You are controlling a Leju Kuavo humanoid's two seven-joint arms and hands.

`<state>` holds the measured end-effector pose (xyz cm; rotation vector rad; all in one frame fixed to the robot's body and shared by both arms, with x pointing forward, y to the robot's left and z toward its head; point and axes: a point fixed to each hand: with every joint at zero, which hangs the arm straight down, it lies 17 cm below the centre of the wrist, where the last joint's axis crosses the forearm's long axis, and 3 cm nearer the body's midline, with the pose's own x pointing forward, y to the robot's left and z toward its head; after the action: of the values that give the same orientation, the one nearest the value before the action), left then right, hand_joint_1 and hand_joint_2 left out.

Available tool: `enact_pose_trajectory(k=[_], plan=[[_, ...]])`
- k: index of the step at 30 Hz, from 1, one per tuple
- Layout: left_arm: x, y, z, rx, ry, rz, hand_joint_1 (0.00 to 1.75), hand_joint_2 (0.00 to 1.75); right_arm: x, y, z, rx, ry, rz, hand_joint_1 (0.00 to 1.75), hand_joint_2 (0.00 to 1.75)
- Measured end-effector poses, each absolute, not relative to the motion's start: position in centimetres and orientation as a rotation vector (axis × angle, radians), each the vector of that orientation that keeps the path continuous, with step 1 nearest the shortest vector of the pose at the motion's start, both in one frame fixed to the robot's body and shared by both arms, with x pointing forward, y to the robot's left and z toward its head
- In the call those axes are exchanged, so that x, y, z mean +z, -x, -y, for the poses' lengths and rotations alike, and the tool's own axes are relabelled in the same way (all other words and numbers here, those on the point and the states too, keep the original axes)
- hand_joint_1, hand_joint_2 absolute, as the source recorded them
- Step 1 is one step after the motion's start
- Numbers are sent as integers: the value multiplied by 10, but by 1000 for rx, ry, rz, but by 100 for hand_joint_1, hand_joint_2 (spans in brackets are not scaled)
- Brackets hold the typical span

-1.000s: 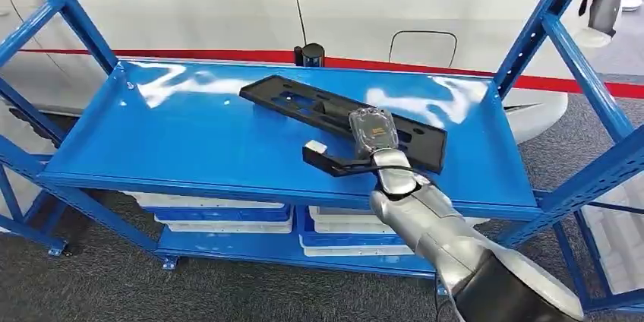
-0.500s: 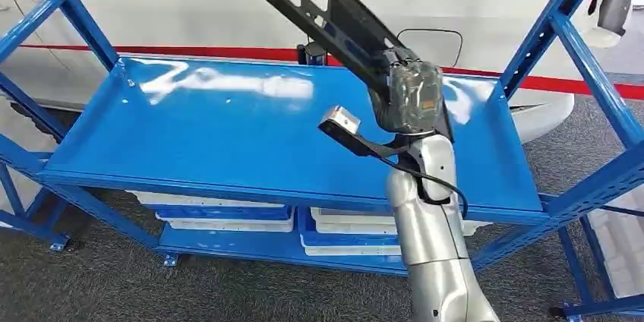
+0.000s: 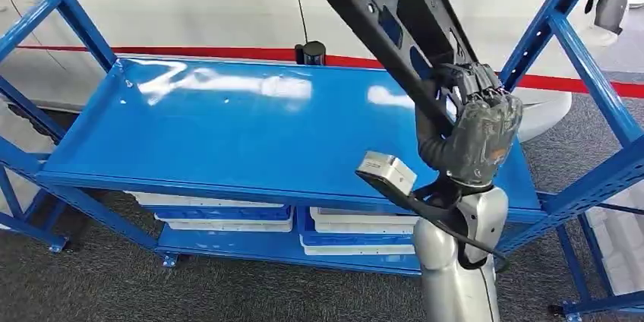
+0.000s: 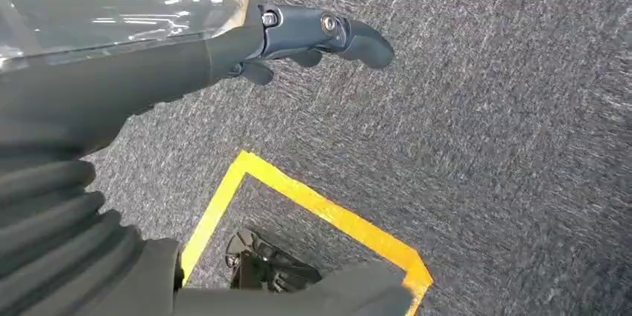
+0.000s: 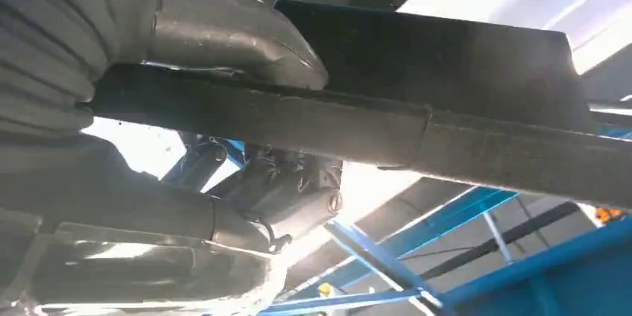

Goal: Take the parts from the cabinet and place them on the table.

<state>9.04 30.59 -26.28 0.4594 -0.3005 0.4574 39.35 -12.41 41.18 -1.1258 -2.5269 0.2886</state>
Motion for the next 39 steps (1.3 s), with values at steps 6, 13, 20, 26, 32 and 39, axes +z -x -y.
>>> enact_pose_trajectory(k=[6,13,20,26,32,39], plan=[[-263,-91,-305,460,-459,301,0,175,413,-388,129,275,1132,2533,175,175],[-264,-91,-301,502,-432,296,0,175,411,-390,138,206,1039,2525,175,175],[-265,-82,-302,540,-452,257,0,175,390,-404,127,161,589,2488,175,175],[-266,-74,-298,610,-452,220,0,175,387,-405,116,165,343,2487,175,175],[-266,-71,-291,596,-453,190,0,175,385,-404,116,191,275,2481,175,175],[-266,-74,-288,579,-443,199,0,175,390,-399,122,175,250,2491,175,175]])
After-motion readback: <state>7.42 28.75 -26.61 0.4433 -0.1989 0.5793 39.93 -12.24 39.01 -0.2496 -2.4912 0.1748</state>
